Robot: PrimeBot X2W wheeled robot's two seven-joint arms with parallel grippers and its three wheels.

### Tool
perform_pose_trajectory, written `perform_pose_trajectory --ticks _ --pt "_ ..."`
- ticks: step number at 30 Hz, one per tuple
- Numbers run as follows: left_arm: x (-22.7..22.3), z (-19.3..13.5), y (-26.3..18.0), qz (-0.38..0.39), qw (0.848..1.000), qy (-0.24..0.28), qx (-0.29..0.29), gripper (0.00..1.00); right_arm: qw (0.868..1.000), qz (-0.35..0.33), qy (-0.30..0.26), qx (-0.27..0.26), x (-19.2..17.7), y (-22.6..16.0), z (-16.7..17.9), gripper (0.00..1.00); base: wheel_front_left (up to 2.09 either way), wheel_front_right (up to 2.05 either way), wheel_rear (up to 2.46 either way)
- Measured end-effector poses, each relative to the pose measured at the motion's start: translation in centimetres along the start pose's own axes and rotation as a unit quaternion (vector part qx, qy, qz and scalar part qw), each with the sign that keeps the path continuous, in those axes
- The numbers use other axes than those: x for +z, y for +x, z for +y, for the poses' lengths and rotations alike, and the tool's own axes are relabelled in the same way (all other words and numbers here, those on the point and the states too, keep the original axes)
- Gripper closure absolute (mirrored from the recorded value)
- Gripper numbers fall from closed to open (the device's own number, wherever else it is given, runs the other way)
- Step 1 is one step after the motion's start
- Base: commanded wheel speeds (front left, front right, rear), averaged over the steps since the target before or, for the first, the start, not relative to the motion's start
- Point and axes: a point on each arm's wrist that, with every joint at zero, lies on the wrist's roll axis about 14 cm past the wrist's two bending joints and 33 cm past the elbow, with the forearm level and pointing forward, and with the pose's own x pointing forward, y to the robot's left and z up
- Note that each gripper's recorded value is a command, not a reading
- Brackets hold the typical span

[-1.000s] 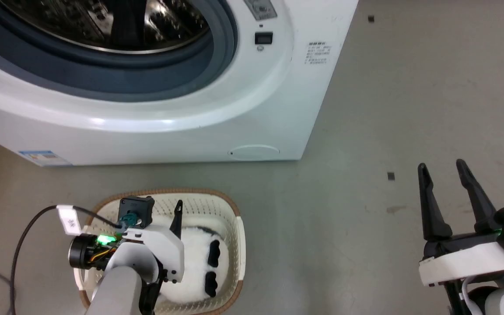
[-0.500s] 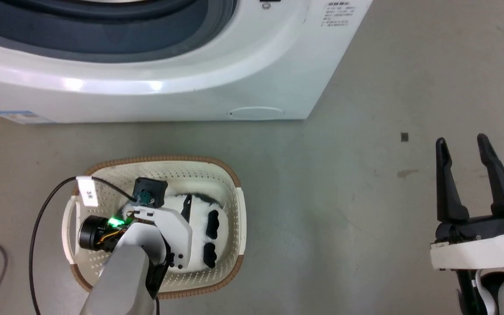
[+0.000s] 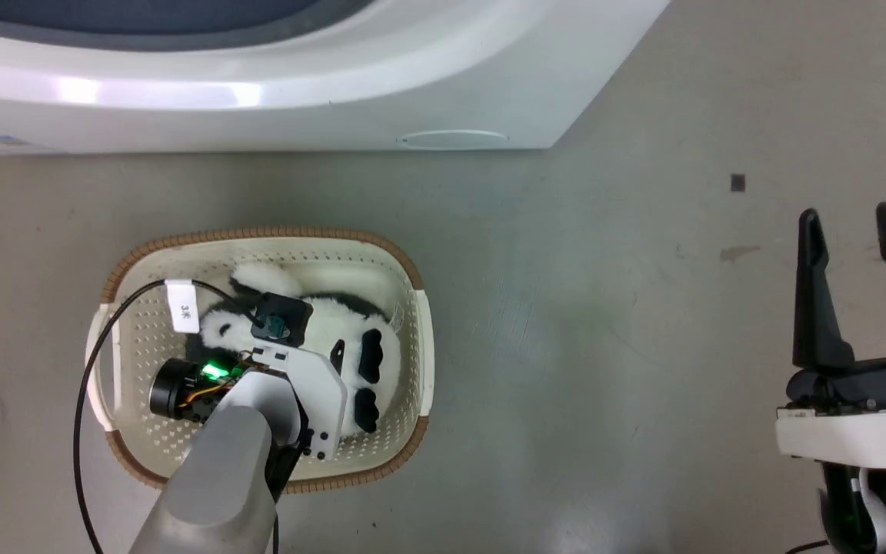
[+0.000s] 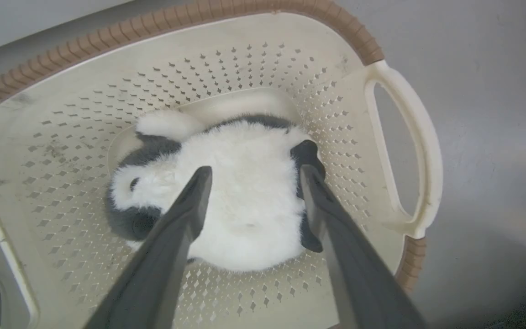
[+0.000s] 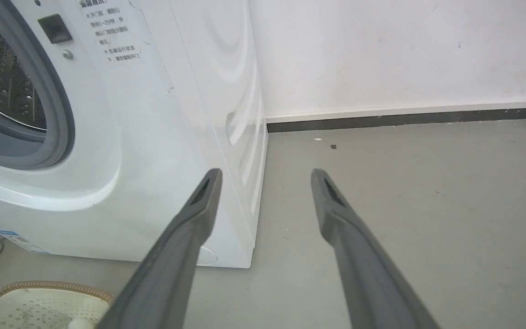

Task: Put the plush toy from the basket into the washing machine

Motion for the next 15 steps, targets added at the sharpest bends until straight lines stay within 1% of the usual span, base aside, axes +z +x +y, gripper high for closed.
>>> perform_pose_trajectory --ticks 15 --pt "-5.0 0.6 3.8 0.103 0.995 0.002 -0.006 0.0 1.0 0.008 0.008 -0.009 -3.1 1.8 -0.9 0.0 0.0 0.0 0.0"
